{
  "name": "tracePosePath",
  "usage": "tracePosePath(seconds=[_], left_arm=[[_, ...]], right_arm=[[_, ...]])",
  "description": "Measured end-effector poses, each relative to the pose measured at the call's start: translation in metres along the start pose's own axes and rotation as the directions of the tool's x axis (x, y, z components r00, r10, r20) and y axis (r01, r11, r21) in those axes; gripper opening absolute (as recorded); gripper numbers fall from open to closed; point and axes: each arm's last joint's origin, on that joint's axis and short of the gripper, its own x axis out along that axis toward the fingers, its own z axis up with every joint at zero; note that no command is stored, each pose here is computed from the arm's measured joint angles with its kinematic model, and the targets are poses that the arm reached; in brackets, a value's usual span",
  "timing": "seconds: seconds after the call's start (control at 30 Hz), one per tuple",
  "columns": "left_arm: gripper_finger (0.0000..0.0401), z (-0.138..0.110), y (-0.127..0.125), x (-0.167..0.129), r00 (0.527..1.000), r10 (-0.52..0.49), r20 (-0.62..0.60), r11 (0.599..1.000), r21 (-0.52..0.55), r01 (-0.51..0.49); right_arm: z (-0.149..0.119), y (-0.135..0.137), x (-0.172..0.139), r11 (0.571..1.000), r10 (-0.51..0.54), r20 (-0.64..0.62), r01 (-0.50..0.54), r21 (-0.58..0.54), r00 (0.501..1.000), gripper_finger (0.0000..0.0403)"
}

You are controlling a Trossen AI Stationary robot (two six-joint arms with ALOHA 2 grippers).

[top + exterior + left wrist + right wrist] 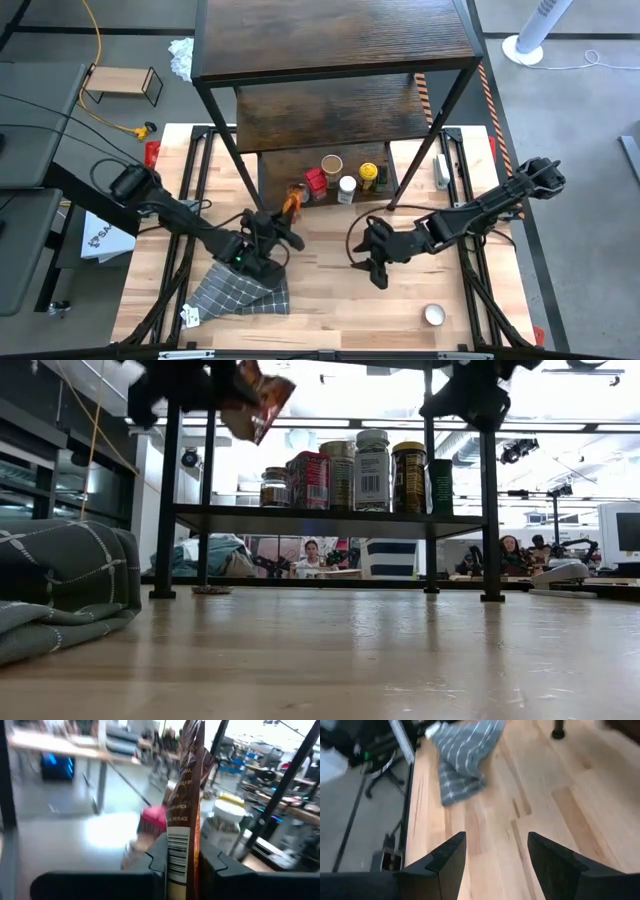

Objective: Shelf spices
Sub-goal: Put the orange seasoning pack on the shelf

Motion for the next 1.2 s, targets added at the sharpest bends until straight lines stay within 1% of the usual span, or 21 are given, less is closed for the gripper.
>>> tracePosePath(seconds=[0.1,0.2,0.3,0.37,0.47,0.57,0.63,0.77,0.83,0.93,1.07,1.2], left_arm=[[0.0039,0.005,-0.013,0.001,0.998,0.030,0.061,0.996,0.087,-0.035],[0.0039,0.011,-0.023,0.003,0.997,0.036,0.066,0.983,0.177,-0.047],[0.0039,0.011,-0.024,0.005,0.997,0.041,0.068,0.966,0.251,-0.057],[0.0039,0.010,-0.022,0.006,0.997,0.046,0.069,0.961,0.270,-0.063],[0.0039,0.007,-0.014,0.012,0.995,0.063,0.075,0.971,0.226,-0.078],[0.0039,-0.004,0.002,0.017,0.994,0.079,0.078,0.976,0.199,-0.093],[0.0039,-0.003,0.010,0.023,0.992,0.098,0.082,0.978,0.177,-0.111],[0.0039,-0.001,0.024,0.035,0.985,0.143,0.098,0.969,0.186,-0.159],[0.0039,0.000,0.029,0.042,0.981,0.168,0.100,0.967,0.174,-0.183],[0.0039,-0.002,0.034,0.050,0.977,0.200,0.074,0.962,0.176,-0.210],[0.0039,-0.012,0.036,0.057,0.972,0.223,0.069,0.962,0.146,-0.230],[0.0039,-0.035,0.037,0.061,0.970,0.237,0.050,0.965,0.105,-0.241]], right_arm=[[-0.003,-0.001,0.000,1.000,-0.002,-0.039,0.001,-0.022,0.999,0.0206],[-0.004,-0.001,0.000,0.999,-0.001,-0.045,-0.001,-0.051,0.999,0.0206],[-0.004,-0.002,0.000,0.997,-0.003,-0.045,-0.001,-0.073,0.999,0.0206],[-0.004,-0.001,0.000,0.997,-0.002,-0.046,-0.002,-0.080,0.999,0.0206],[-0.004,-0.002,0.000,0.996,-0.003,-0.054,-0.003,-0.095,0.999,0.0206],[-0.005,-0.003,0.000,0.995,-0.011,-0.065,0.004,-0.104,0.998,0.0206],[-0.006,-0.003,0.000,0.994,-0.016,-0.071,0.008,-0.108,0.997,0.0206],[-0.006,-0.003,0.000,0.992,-0.016,-0.072,0.006,-0.127,0.997,0.0206],[-0.006,-0.003,0.000,0.991,-0.025,-0.065,0.017,-0.131,0.998,0.0206],[-0.005,-0.004,0.000,0.990,-0.044,-0.052,0.036,-0.134,0.998,0.0206],[-0.005,-0.004,0.000,0.988,-0.044,-0.051,0.036,-0.150,0.998,0.0206],[-0.005,-0.004,0.000,0.985,-0.062,-0.040,0.055,-0.161,0.997,0.0206]])
